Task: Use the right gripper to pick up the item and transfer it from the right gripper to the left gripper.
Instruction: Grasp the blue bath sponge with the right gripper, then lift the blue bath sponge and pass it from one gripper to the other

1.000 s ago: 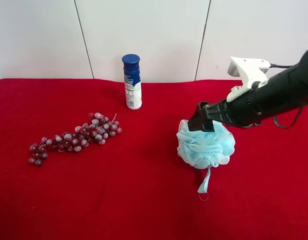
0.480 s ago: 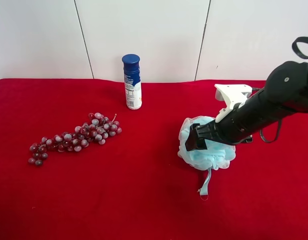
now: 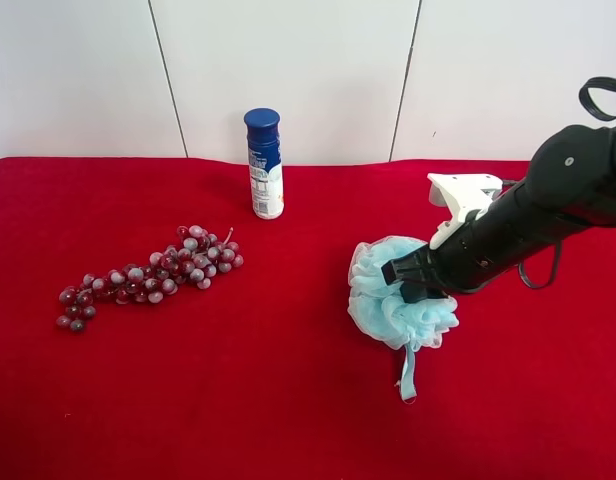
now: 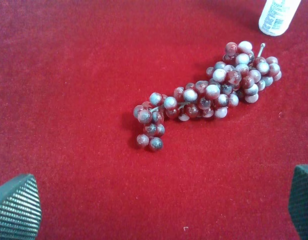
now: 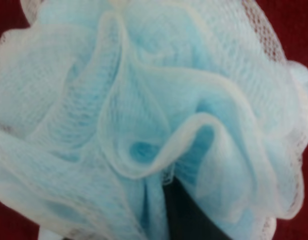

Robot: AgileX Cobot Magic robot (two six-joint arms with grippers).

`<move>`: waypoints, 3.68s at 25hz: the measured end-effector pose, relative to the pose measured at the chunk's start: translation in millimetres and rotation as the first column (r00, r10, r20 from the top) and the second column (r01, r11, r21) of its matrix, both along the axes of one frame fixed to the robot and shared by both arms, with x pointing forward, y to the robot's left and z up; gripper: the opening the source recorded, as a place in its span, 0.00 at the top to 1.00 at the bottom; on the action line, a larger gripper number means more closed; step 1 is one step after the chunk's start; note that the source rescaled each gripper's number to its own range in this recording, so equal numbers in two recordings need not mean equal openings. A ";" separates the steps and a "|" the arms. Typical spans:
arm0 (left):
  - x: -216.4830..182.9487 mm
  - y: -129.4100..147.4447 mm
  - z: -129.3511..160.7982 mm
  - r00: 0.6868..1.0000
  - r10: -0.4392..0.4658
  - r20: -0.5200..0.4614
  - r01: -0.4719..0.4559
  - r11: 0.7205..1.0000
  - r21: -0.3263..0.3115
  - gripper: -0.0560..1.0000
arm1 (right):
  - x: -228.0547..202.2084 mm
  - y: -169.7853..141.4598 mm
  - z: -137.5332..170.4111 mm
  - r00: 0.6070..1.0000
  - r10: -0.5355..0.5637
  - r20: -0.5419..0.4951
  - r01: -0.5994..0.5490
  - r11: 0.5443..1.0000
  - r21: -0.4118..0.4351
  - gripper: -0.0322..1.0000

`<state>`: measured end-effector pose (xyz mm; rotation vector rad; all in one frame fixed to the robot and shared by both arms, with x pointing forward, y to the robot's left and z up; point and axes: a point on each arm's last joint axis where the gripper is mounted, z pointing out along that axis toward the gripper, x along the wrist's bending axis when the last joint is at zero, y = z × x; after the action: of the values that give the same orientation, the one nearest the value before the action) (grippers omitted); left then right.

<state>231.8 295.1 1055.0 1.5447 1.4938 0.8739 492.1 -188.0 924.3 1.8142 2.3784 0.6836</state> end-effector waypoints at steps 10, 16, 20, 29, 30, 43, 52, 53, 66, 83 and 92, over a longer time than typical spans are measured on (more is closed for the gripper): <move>0.0 0.0 0.0 1.000 0.000 0.000 0.000 1.000 0.000 0.00 | -4.8 2.4 23.8 0.999 0.041 0.035 -0.042 0.998 0.042 0.95; 0.0 -0.1 0.0 1.000 -0.001 0.000 0.001 1.000 -0.001 0.00 | -2.5 18.7 69.3 0.983 0.150 0.103 -0.167 0.968 0.190 0.96; 0.0 -0.1 0.0 1.000 -0.001 0.000 0.001 1.000 -0.001 0.00 | 0.3 31.8 89.1 0.962 0.209 0.174 -0.255 0.915 0.314 0.96; 0.0 -0.1 0.0 1.000 -0.001 0.000 0.001 1.000 -0.001 0.00 | 10.9 48.2 126.4 0.862 0.274 0.426 -0.448 0.805 0.390 0.96; 0.0 -0.1 0.0 1.000 -0.001 0.000 0.001 1.000 -0.001 0.00 | 12.4 49.3 131.1 0.853 0.274 0.444 -0.460 0.798 0.390 0.96; 9.9 -0.8 3.6 0.999 -0.021 -0.038 0.022 0.999 0.025 0.00 | 17.3 52.1 147.4 0.811 0.283 0.512 -0.505 0.779 0.370 0.96; 60.8 -20.4 23.3 0.960 -0.279 -0.008 0.279 0.958 0.070 0.00 | 17.0 53.2 149.4 0.816 0.270 0.511 -0.502 0.769 0.396 0.96; 68.4 -21.7 24.4 0.954 -0.298 -0.002 0.298 0.951 0.079 0.00 | 16.4 53.7 149.5 0.815 0.274 0.510 -0.506 0.765 0.398 0.96; 155.6 -39.7 31.3 0.859 -0.510 -0.039 0.512 0.857 0.066 0.02 | 3.7 80.8 148.7 0.791 0.306 0.530 -0.537 0.762 0.362 0.97; 199.4 -64.7 51.9 0.765 -0.643 -0.014 0.643 0.765 -0.010 0.00 | 5.3 80.3 149.0 0.797 0.286 0.532 -0.521 0.773 0.363 0.97; 202.1 -119.8 42.5 0.674 -0.738 0.000 0.737 0.673 0.063 0.00 | 5.0 81.0 149.7 0.806 0.274 0.525 -0.511 0.769 0.383 0.97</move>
<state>433.9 175.3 1097.5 1.9475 0.6752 0.4355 497.2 -107.0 1074.0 1.0410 2.4045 1.7166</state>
